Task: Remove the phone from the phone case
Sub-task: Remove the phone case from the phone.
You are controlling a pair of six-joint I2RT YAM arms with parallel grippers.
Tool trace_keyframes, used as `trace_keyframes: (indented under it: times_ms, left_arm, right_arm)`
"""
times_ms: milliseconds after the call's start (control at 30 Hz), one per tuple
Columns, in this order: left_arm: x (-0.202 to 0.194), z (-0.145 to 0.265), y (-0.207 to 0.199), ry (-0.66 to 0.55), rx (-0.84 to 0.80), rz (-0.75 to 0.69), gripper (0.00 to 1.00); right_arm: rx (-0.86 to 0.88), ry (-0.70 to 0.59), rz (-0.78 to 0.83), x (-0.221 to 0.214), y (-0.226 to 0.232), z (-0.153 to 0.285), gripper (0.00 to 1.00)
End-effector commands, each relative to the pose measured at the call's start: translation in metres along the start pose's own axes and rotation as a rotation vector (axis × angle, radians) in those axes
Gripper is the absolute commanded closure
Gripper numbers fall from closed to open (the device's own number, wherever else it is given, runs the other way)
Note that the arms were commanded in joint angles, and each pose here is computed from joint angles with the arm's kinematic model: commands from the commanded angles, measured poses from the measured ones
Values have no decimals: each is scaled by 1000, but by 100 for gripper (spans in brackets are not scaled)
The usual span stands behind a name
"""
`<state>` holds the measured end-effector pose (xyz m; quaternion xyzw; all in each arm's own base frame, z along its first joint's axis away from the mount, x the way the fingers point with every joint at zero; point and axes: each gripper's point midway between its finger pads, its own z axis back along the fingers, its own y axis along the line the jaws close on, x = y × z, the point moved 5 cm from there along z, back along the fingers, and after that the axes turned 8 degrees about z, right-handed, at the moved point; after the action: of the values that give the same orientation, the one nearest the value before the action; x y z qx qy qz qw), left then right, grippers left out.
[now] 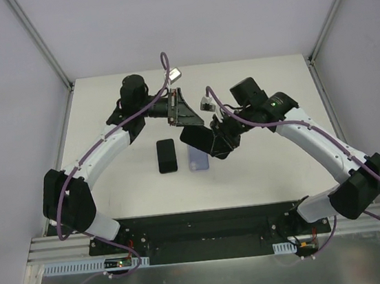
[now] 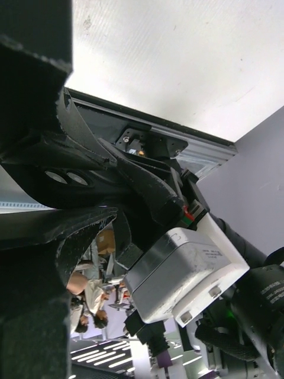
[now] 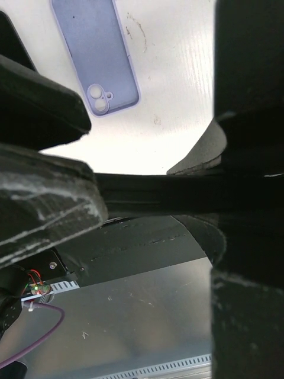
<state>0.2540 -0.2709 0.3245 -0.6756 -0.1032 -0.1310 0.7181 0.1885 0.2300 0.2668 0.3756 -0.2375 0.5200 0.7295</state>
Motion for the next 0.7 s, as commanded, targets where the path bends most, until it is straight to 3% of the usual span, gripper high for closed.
trace_keyframes:
  times_ms: [0, 67, 133, 400, 667]
  left_arm:
    - [-2, -2, -1, -19, -4, -13, 77]
    - [-4, -1, 1, -29, 4, 0, 85]
    - [-4, -1, 3, -42, 8, 27, 100]
    - [-1, -6, 22, -148, 11, 286, 100]
    - [-6, -14, 72, -187, 109, 545, 100]
  right_arm:
    - [-7, -105, 114, 30, 4, 10, 100]
    - [-14, -106, 112, 31, 3, 10, 100]
    - [-16, -112, 118, 33, 3, 11, 100]
    - [-42, -125, 153, 41, 4, 18, 100]
    - [-58, -130, 185, 48, 7, 23, 100]
